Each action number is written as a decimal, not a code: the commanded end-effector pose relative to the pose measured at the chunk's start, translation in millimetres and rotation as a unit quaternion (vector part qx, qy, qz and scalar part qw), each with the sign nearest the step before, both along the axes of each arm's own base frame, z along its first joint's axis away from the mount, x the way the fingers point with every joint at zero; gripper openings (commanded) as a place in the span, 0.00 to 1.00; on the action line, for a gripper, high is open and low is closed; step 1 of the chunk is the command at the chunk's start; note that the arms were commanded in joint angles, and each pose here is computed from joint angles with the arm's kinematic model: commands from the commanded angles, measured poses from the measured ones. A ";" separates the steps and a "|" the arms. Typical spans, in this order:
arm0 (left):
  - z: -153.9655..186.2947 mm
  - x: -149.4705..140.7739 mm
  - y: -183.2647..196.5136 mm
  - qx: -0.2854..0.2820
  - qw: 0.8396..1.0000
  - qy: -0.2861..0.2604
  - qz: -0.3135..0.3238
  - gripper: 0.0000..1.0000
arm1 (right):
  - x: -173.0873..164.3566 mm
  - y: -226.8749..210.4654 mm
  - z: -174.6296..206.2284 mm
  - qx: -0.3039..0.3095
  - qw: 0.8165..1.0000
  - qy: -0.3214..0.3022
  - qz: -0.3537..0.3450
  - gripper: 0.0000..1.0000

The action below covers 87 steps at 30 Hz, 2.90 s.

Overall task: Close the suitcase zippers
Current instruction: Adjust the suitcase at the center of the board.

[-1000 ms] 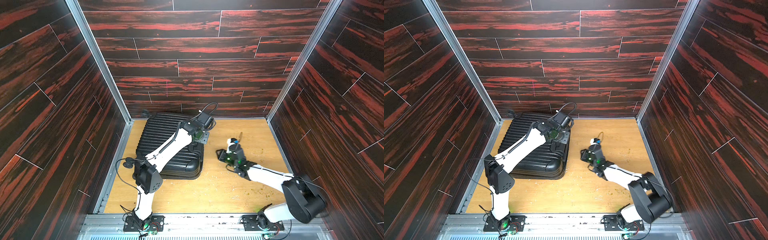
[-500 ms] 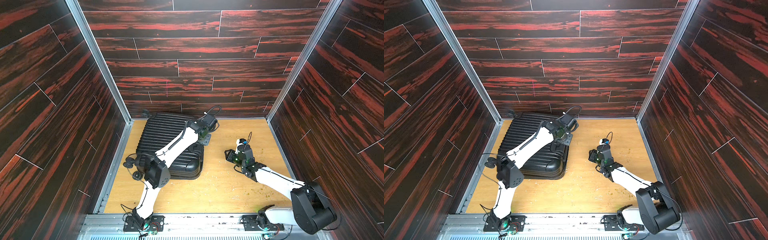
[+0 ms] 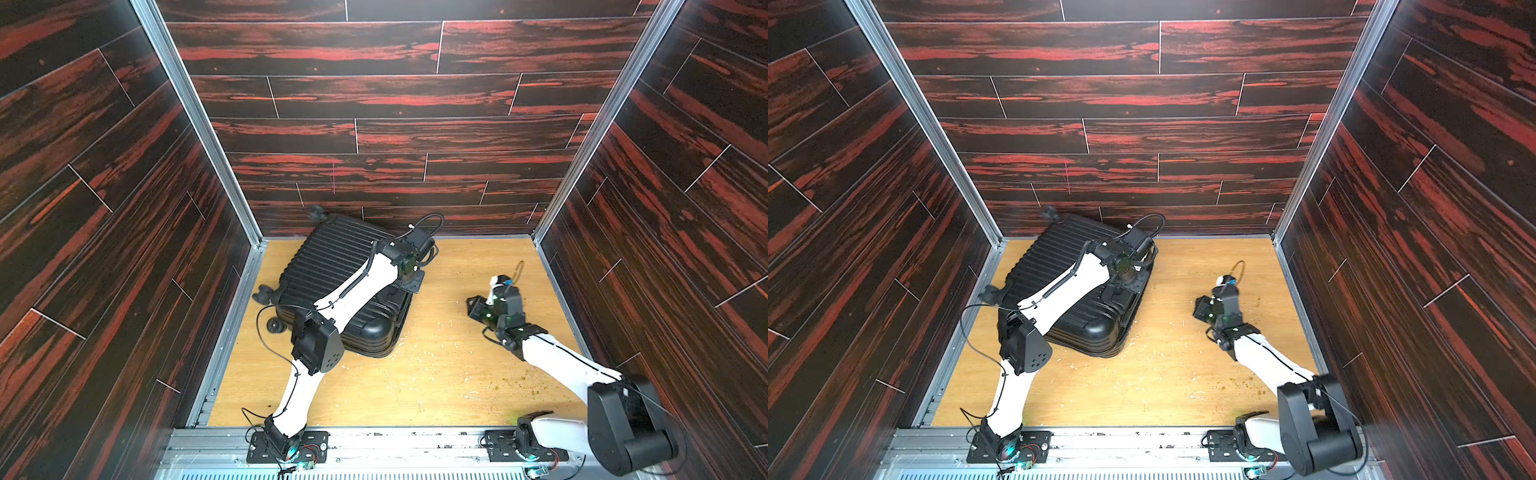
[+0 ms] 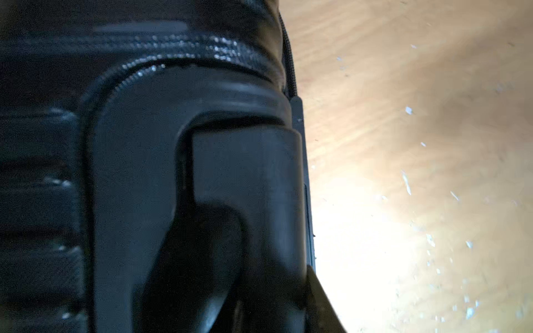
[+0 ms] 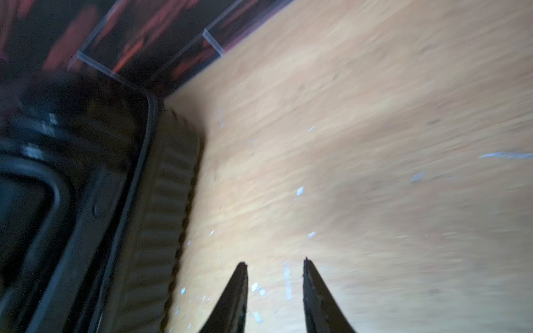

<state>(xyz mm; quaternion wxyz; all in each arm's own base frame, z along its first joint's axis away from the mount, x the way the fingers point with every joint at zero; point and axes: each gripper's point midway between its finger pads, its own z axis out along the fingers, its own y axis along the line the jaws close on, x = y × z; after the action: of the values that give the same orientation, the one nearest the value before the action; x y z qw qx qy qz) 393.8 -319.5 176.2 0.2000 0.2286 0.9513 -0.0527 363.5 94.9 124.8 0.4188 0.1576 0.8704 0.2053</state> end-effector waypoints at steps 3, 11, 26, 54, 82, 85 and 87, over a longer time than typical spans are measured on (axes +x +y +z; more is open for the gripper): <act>6.3 -63.3 -34.5 -0.043 0.973 0.033 -0.226 0.10 | -7.7 -36.3 2.7 -0.016 1.000 0.005 -0.008 0.35; 11.7 -122.2 -26.7 -0.072 0.920 0.054 -0.381 0.10 | -11.3 -63.9 -6.6 -0.019 0.999 0.024 -0.015 0.36; 9.8 -185.2 14.1 -0.031 0.792 0.069 -0.606 0.09 | -7.6 -39.2 -7.2 0.005 0.996 0.019 0.090 0.40; 143.8 -76.9 190.3 -0.114 0.855 -0.310 0.400 0.62 | -51.3 130.5 -22.3 0.010 0.936 0.032 0.351 0.42; 10.6 -96.3 193.5 -0.239 0.772 -0.014 0.589 0.72 | -37.0 121.2 42.8 -0.114 0.957 -0.069 0.259 0.46; 5.2 -94.4 190.1 -0.237 0.773 -0.004 0.588 0.61 | -34.3 109.8 49.1 -0.120 0.959 -0.072 0.247 0.46; 2.1 -94.7 191.0 -0.227 0.777 -0.003 0.587 0.55 | -31.8 100.3 52.9 -0.125 0.961 -0.074 0.235 0.46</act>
<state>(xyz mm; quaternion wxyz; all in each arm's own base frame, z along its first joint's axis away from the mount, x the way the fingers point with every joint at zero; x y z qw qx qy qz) 297.2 -126.0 174.9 0.2472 -0.4259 0.8599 -0.1348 327.6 206.2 159.1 0.4198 -0.1243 0.8735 0.2126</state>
